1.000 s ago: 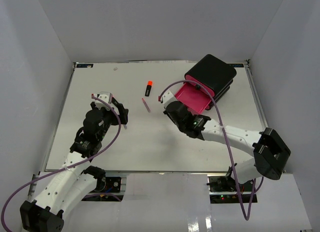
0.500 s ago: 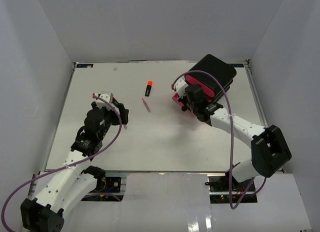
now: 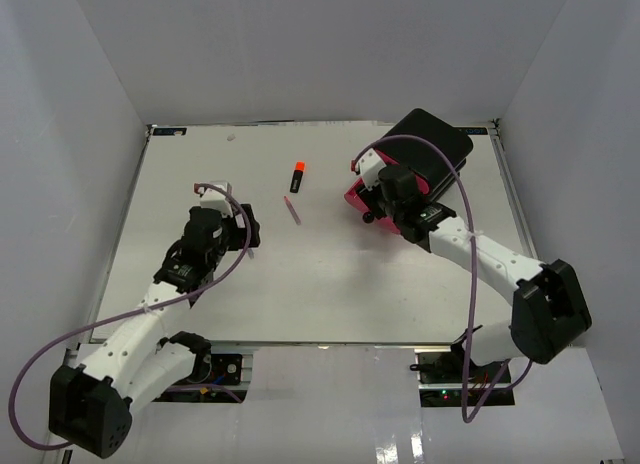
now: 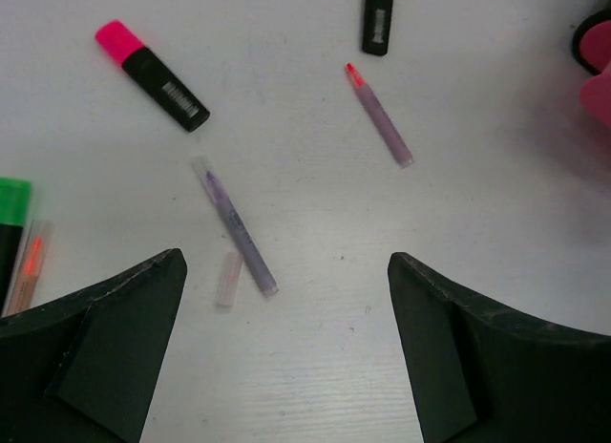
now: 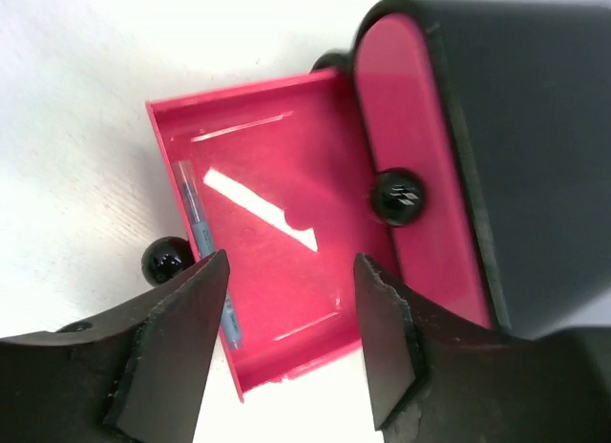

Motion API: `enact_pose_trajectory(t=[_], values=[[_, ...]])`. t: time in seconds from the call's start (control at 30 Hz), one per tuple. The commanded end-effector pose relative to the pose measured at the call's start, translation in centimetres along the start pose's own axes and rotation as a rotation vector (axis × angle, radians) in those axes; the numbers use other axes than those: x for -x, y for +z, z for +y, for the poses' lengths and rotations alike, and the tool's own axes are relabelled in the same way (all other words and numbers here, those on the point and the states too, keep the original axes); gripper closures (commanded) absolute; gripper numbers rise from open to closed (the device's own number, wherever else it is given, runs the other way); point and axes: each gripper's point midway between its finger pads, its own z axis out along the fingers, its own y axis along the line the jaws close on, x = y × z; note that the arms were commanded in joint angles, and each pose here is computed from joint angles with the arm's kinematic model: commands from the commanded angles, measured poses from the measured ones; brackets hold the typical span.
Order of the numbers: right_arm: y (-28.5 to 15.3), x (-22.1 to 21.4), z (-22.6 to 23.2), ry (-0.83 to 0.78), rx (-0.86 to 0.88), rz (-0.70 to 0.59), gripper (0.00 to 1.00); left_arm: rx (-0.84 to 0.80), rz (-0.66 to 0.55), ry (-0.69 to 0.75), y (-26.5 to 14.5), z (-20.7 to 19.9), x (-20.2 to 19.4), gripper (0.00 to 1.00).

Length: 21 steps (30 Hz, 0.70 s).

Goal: Sort the stationery into containers
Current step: Place the pen in the drawer, then pick up the pen from the center of the board.

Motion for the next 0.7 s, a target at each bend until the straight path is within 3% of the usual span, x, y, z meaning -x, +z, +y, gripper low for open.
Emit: enact_pose_trajectory(t=[0.0, 0.2, 0.27, 0.4, 0.67], values=[[-3.7, 4.1, -2.1, 0.131, -0.030, -0.160, 0.37, 0.113, 0.053, -0.078, 0.6, 1.4, -0.2, 0.02], [-10.1, 5.5, -3.0, 0.322, -0.017, -0.388, 0.02, 0.273, 0.205, -0.151, 2.9, 3.3, -2.6, 0.02], [-10.6, 4.4, -2.1, 0.367, 0.007, -0.405, 0.10, 0.304, 0.235, -0.174, 3.8, 4.1, -3.3, 0.03], [-12.2, 3.9, -1.7, 0.443, 0.026, -0.476, 0.10, 0.348, 0.293, -0.235, 5.3, 6.1, -4.5, 0.07], [-11.8, 2.8, 0.3, 0.462, 0.099, -0.480, 0.10, 0.415, 0.346, -0.237, 7.9, 7.2, -5.1, 0.14]])
